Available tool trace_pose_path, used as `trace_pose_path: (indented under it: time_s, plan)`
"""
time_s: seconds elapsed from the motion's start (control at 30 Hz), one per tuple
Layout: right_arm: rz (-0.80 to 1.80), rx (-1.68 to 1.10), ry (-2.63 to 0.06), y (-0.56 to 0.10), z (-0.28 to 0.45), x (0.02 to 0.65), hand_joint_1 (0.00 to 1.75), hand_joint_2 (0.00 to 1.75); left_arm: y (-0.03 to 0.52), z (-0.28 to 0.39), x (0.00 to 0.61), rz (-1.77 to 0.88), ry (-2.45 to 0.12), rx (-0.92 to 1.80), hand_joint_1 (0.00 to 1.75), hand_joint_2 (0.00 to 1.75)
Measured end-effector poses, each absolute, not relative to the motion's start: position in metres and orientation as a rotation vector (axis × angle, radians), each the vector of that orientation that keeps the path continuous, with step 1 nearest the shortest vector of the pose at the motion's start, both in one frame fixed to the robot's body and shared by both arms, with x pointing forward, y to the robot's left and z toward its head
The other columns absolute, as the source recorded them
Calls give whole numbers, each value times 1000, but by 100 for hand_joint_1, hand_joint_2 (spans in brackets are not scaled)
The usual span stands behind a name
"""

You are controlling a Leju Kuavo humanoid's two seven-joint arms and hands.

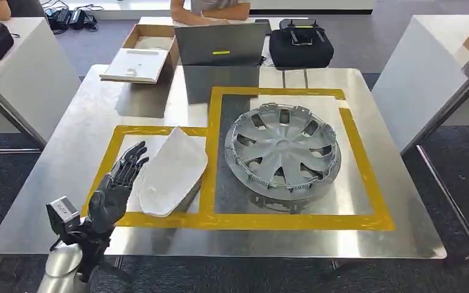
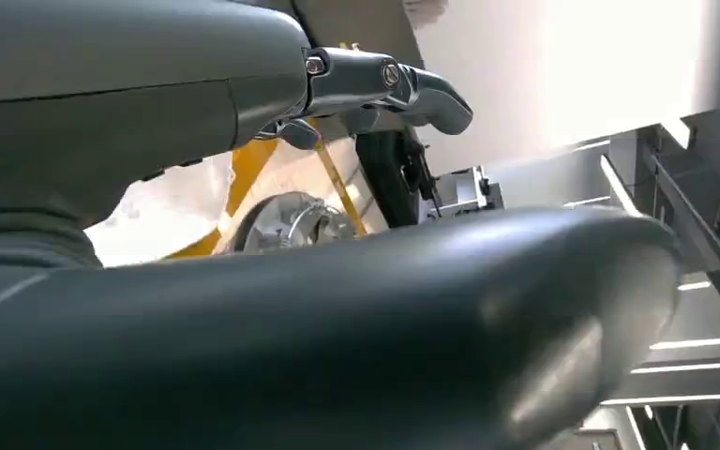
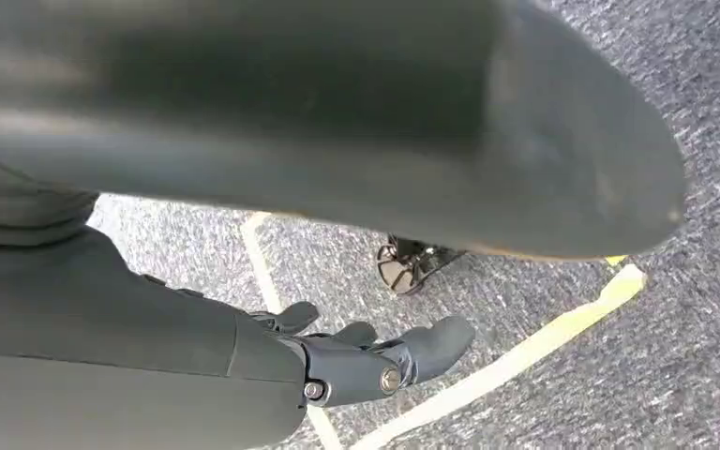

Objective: Take the parts from the cabinet and place them on the table.

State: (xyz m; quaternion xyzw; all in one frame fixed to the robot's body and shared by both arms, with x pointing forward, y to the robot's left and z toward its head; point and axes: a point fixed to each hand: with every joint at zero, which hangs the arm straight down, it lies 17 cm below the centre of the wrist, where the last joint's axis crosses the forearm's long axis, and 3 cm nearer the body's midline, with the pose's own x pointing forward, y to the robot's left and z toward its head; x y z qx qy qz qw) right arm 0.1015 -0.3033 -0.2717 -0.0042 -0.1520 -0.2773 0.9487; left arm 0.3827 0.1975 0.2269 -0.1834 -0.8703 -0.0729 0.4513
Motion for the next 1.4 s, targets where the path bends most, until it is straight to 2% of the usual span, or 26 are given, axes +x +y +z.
trace_pose_path:
  time_s: [0.67, 1.4]
  plan:
    - [-567, -35, -296, -314, -273, 100, 0, 0, 198, 226, 383, -213, -2173, -363, 0, 0]
    - [-553, -71, -312, -343, -272, 89, 0, 0, 183, 232, 390, -159, -2191, -391, 0, 0]
